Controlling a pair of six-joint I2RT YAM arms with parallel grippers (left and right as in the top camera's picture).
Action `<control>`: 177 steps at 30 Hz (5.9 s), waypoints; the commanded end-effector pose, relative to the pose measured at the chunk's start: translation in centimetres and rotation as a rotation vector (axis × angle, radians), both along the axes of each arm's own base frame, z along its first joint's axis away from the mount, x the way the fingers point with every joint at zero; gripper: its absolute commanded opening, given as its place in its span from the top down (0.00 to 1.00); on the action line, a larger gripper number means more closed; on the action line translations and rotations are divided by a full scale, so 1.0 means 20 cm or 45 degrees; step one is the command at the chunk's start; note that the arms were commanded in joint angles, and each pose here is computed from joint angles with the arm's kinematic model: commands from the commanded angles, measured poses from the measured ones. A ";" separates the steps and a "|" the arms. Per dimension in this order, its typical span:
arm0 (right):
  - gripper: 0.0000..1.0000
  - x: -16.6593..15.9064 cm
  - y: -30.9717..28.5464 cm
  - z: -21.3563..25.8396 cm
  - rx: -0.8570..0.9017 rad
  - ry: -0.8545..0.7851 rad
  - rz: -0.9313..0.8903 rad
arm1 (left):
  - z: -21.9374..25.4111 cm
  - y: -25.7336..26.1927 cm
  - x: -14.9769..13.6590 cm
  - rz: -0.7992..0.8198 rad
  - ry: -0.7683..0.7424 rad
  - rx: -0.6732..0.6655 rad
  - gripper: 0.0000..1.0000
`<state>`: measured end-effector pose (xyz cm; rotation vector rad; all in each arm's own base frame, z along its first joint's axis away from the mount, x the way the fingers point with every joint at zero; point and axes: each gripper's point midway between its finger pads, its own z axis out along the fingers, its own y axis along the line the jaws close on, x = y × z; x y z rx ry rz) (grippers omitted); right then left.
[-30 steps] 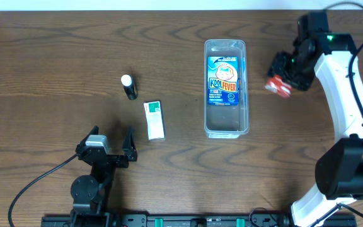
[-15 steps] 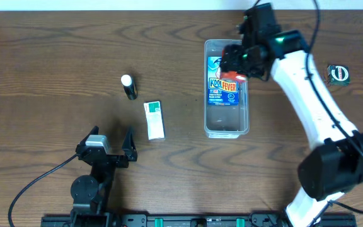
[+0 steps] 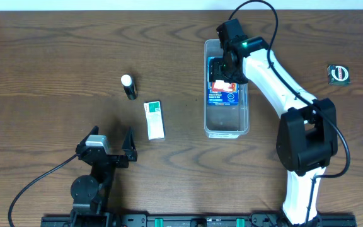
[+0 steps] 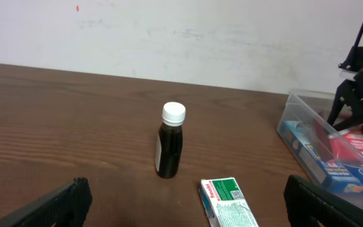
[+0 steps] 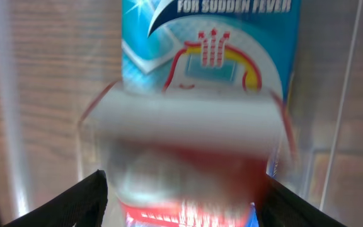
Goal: Pack container
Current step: 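Carry the red box into the clear container and release it, then move right gripper to the green Zam-Buk tin and grasp it, then carry the green tin over the container and lower it inside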
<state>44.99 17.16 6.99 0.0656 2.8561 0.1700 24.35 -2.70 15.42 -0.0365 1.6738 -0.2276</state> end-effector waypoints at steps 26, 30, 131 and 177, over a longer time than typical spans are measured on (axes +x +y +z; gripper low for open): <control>0.01 0.17 -0.55 0.91 -0.337 -0.285 -0.013 | -0.08 -0.01 -0.01 -0.021 0.056 0.023 0.02; 0.01 0.16 -0.88 1.02 -0.401 -0.293 -0.068 | -0.08 -0.01 -0.01 -0.021 0.056 0.023 0.02; 0.35 0.17 -1.99 -0.38 -0.176 -0.081 -0.158 | -0.08 -0.01 -0.01 -0.021 0.056 0.023 0.02; 0.50 0.22 -0.11 0.37 0.252 0.055 0.281 | -0.08 -0.01 -0.01 -0.021 0.056 0.023 0.02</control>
